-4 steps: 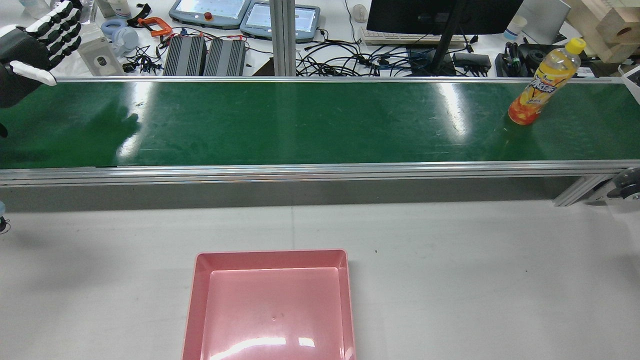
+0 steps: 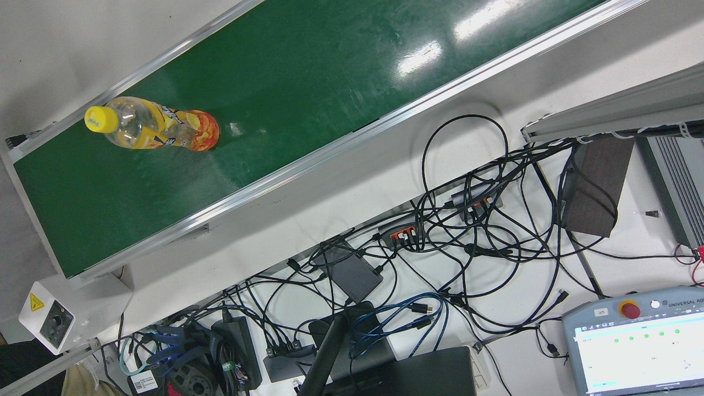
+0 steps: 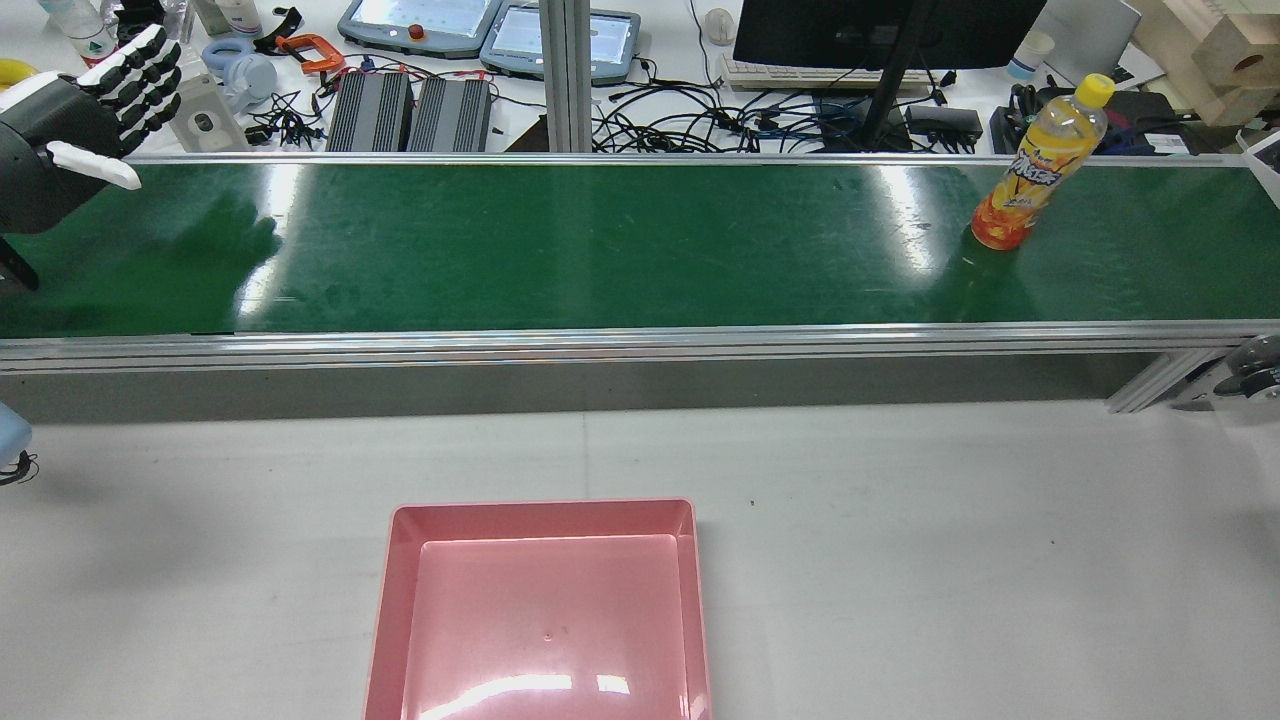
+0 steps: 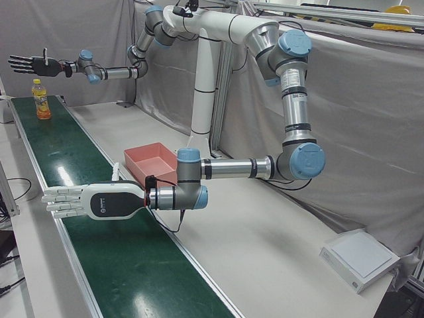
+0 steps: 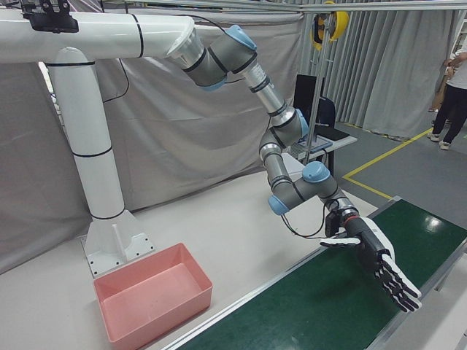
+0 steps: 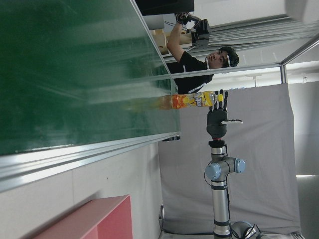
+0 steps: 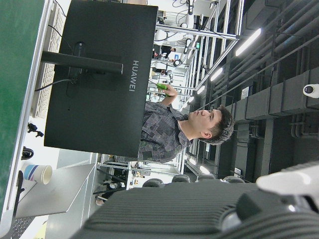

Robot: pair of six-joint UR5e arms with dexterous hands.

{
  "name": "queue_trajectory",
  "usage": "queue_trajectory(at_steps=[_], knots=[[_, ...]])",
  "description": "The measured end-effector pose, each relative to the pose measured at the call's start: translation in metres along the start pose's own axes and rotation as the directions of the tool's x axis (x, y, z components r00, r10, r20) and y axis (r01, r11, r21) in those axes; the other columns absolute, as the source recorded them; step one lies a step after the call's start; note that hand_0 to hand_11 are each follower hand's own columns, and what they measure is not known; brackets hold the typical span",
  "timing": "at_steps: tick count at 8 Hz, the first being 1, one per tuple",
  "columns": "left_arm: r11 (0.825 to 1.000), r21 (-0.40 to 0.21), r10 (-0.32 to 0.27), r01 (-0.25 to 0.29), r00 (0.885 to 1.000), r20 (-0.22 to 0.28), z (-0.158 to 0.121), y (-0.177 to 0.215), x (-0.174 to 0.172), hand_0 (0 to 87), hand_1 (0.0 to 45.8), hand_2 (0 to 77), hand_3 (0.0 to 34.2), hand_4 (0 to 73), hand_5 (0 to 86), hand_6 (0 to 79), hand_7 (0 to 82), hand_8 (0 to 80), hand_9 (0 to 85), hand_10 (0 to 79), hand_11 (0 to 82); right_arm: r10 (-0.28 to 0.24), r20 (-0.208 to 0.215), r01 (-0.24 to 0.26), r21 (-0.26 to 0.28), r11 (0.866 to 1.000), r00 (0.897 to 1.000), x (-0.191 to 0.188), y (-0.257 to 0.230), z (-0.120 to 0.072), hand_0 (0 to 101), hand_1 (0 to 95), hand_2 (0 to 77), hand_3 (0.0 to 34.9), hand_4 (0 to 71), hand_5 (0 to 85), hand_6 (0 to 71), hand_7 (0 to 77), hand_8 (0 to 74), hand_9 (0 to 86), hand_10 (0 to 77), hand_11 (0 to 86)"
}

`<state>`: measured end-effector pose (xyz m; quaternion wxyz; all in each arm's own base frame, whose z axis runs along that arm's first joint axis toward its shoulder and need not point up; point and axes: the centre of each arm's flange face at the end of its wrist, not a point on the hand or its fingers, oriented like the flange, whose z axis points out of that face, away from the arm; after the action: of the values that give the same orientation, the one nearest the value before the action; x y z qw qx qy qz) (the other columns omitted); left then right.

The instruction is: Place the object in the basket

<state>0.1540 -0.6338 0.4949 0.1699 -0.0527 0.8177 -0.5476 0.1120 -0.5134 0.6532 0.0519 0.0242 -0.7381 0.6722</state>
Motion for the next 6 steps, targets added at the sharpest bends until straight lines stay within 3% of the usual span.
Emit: queue_trajectory(at_steps=[4, 6], knots=[[1.0, 0.003, -0.004, 0.004, 1.0, 0.003, 0.0022, 0.0016, -0.0009, 59.4, 10.4, 0.5, 0.7, 1.1, 1.1, 0.0, 0.5, 0.0, 0.5, 0.0, 1.1, 0.0, 0.0, 0.0, 0.0, 1.0, 1.0, 0.0, 0.0, 0.0, 0, 0.0, 0.5, 0.0, 0.0, 0.0, 0.0, 0.5, 0.0, 0.0, 0.0, 0.0], [0.999, -0.034, -0.007, 0.007, 1.0, -0.008, 0.005, 0.0017, -0.0014, 59.2, 10.4, 0.5, 1.0, 1.1, 1.1, 0.0, 0.5, 0.0, 0.5, 0.0, 1.1, 0.0, 0.0, 0.0, 0.0, 1.0, 1.0, 0.0, 0.0, 0.0, 0, 0.0, 0.5, 0.0, 0.0, 0.0, 0.0, 0.5, 0.0, 0.0, 0.0, 0.0]])
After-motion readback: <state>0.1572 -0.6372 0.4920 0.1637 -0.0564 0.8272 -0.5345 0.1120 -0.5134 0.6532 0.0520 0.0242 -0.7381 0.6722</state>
